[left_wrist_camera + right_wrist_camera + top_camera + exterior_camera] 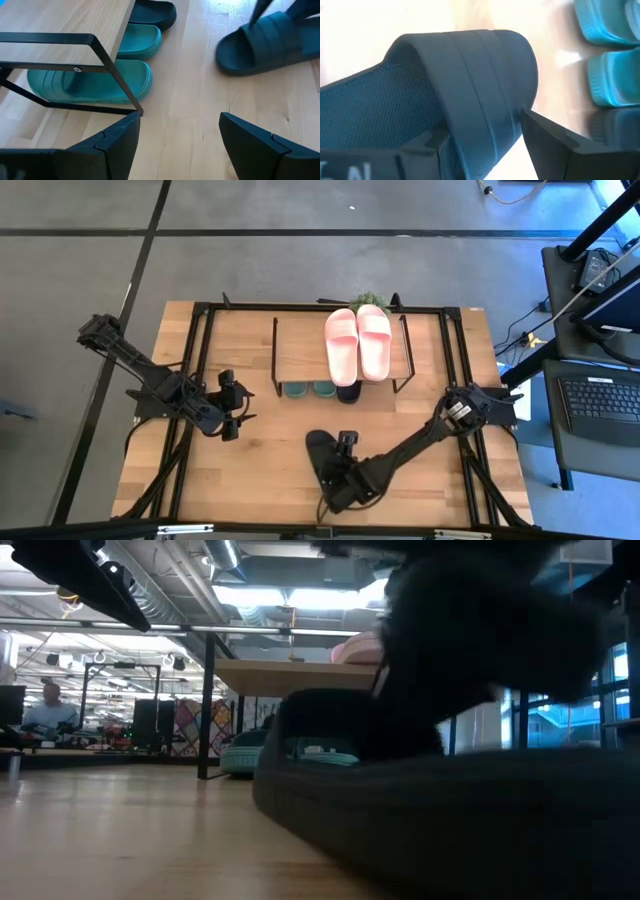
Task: Pick and place slides into the shelf
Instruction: Put the black slide under the shelf
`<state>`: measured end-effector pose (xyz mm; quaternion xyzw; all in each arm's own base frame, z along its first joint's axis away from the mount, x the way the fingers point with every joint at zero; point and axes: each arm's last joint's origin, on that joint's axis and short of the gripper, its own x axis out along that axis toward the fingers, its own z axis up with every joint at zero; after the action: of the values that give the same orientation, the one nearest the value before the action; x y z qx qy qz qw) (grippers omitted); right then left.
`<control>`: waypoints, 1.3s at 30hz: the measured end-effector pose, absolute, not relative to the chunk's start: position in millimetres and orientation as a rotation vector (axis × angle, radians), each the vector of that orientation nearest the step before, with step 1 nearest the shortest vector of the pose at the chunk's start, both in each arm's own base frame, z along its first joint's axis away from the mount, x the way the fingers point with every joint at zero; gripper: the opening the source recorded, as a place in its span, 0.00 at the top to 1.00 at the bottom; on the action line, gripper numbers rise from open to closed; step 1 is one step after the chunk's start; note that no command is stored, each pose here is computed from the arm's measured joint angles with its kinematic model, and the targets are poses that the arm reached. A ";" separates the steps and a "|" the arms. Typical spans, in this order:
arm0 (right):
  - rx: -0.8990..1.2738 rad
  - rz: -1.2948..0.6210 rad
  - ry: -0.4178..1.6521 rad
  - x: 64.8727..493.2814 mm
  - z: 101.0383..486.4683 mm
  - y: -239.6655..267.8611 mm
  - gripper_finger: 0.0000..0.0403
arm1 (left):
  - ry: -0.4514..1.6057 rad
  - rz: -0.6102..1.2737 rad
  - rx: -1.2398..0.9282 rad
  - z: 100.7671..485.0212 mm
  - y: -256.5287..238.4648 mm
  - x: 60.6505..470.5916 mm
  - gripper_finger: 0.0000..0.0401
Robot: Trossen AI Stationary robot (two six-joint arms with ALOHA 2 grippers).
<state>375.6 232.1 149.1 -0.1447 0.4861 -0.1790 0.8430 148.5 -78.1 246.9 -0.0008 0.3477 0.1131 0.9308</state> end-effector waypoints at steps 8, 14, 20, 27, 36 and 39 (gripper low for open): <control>-0.305 -0.405 1.034 383.1 149.2 219.1 0.61 | 0.713 0.228 0.007 246.9 -78.1 148.5 0.34; -0.321 -0.402 1.034 383.1 149.4 219.0 0.81 | 0.716 0.220 0.030 246.9 -78.1 148.5 0.34; -0.291 -0.427 1.023 384.2 150.1 216.9 0.97 | 0.715 0.221 0.030 246.9 -78.1 148.5 0.34; -0.109 -0.545 1.069 371.4 190.2 207.5 0.97 | 0.707 0.250 -0.072 246.9 -78.3 148.5 0.34; -0.081 -0.765 1.167 307.9 236.1 212.0 0.97 | 0.698 0.268 -0.141 247.0 -78.8 148.6 0.34; -0.135 -0.803 1.115 296.2 231.4 213.3 0.97 | 0.713 0.252 -0.147 246.6 -79.3 148.3 0.34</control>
<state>296.2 213.3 231.4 -0.0622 0.5142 -0.3704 0.7711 148.3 -79.3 246.6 -0.0718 0.3476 0.1228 0.9268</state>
